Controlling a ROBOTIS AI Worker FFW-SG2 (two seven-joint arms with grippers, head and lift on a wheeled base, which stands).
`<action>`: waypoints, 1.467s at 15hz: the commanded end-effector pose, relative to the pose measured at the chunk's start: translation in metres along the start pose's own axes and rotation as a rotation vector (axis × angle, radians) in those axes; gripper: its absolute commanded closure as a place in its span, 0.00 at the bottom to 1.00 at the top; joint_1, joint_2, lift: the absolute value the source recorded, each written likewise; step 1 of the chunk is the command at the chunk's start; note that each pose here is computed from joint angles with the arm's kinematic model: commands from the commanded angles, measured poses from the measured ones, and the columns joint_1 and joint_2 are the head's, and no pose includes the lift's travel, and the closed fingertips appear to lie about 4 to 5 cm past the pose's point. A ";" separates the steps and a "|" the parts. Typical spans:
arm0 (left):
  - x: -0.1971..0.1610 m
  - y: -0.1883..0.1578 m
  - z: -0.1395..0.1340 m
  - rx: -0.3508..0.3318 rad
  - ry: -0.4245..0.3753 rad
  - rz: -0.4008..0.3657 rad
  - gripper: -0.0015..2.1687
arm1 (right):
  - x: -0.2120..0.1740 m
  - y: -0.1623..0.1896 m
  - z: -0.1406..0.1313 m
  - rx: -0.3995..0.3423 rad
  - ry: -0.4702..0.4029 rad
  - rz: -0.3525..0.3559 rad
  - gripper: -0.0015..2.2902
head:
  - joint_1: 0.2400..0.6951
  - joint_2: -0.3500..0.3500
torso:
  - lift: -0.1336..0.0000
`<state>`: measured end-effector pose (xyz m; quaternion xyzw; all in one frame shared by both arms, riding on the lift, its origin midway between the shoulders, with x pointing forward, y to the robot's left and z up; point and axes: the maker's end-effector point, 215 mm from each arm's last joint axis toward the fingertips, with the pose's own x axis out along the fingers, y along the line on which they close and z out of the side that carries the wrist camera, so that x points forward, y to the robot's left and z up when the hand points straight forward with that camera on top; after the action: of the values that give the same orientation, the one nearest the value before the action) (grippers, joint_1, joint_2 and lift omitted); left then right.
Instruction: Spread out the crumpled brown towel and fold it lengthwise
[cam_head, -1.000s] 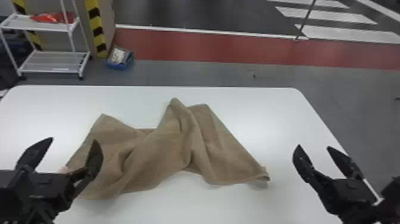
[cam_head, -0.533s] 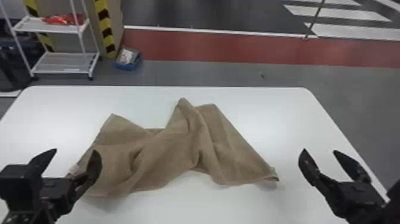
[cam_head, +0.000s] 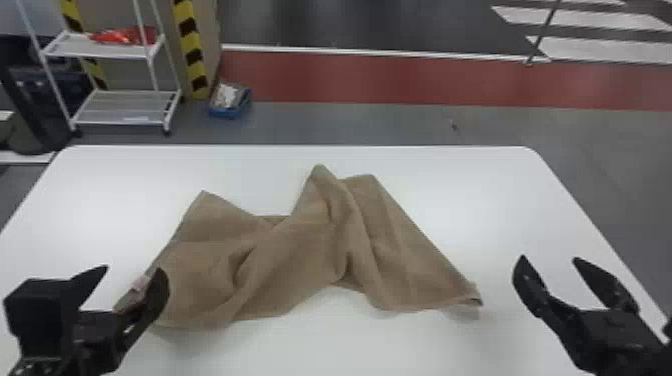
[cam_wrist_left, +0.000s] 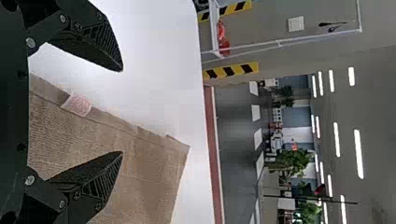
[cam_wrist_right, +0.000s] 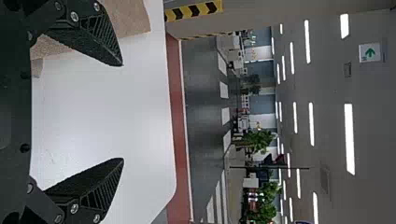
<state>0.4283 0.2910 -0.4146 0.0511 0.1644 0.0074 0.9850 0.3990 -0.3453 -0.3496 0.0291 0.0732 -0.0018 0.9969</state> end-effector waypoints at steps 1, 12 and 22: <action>-0.007 0.017 -0.017 -0.001 0.053 0.023 0.14 | 0.001 0.002 -0.002 0.003 0.003 0.004 0.08 | 1.00 0.39 | 0.04; -0.024 0.022 -0.034 -0.062 0.088 -0.044 0.16 | 0.003 0.010 -0.010 0.011 0.012 0.016 0.08 | 1.00 0.47 | 0.04; -0.021 0.019 -0.051 -0.044 0.141 -0.047 0.16 | 0.003 0.009 -0.019 0.022 0.020 0.014 0.08 | 1.00 0.45 | 0.04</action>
<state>0.3918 0.3138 -0.4516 0.0240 0.2308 -0.0091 0.9727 0.3994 -0.3356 -0.3671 0.0398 0.0834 0.0043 0.9957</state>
